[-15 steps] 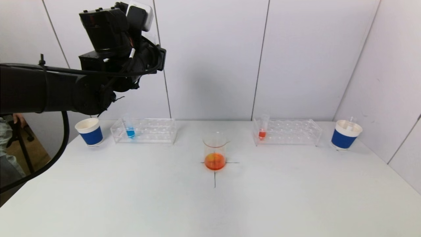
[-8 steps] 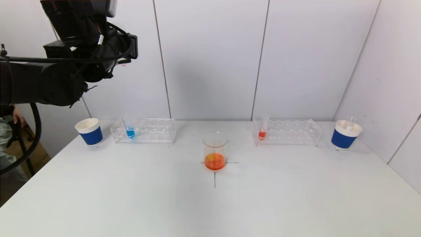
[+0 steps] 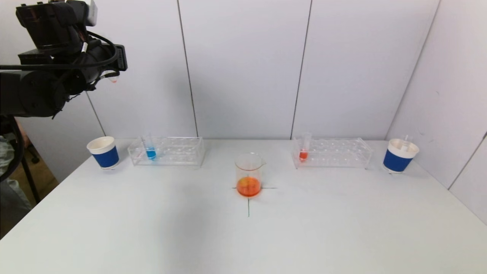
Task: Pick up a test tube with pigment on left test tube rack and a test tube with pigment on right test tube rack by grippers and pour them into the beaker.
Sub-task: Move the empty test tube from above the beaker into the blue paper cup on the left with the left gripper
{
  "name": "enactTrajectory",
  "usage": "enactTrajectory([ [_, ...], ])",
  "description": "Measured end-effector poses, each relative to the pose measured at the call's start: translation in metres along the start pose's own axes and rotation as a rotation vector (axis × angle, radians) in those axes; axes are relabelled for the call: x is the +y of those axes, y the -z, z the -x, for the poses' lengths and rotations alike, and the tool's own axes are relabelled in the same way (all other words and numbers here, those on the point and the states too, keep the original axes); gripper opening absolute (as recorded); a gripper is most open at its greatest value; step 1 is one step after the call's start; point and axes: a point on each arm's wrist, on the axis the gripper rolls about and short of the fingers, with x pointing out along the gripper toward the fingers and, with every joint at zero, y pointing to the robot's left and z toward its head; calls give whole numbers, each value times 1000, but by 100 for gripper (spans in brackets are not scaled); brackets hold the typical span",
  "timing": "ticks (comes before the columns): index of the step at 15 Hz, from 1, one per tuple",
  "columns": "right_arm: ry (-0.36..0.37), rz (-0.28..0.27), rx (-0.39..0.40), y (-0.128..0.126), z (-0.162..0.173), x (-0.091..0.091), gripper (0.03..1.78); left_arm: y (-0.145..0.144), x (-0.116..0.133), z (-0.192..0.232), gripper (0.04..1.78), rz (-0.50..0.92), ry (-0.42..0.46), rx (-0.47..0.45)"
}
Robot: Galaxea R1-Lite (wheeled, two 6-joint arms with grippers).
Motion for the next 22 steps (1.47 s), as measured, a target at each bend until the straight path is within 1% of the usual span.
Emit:
enactTrajectory([
  [3, 0, 0, 0, 0, 0, 0, 177, 15, 32, -11, 45, 0, -42, 27],
  [6, 0, 0, 0, 0, 0, 0, 177, 34, 57, -22, 45, 1, -84, 64],
  [9, 0, 0, 0, 0, 0, 0, 177, 56, 75, -32, 45, -5, -123, 107],
  [11, 0, 0, 0, 0, 0, 0, 177, 71, 85, -41, 45, 0, -131, 119],
  [13, 0, 0, 0, 0, 0, 0, 177, 87, 90, -50, 45, -1, -139, 124],
  [19, 0, 0, 0, 0, 0, 0, 177, 138, 93, -75, 45, -2, -158, 134],
  [22, 0, 0, 0, 0, 0, 0, 177, 161, 93, -79, 45, -2, -160, 170],
])
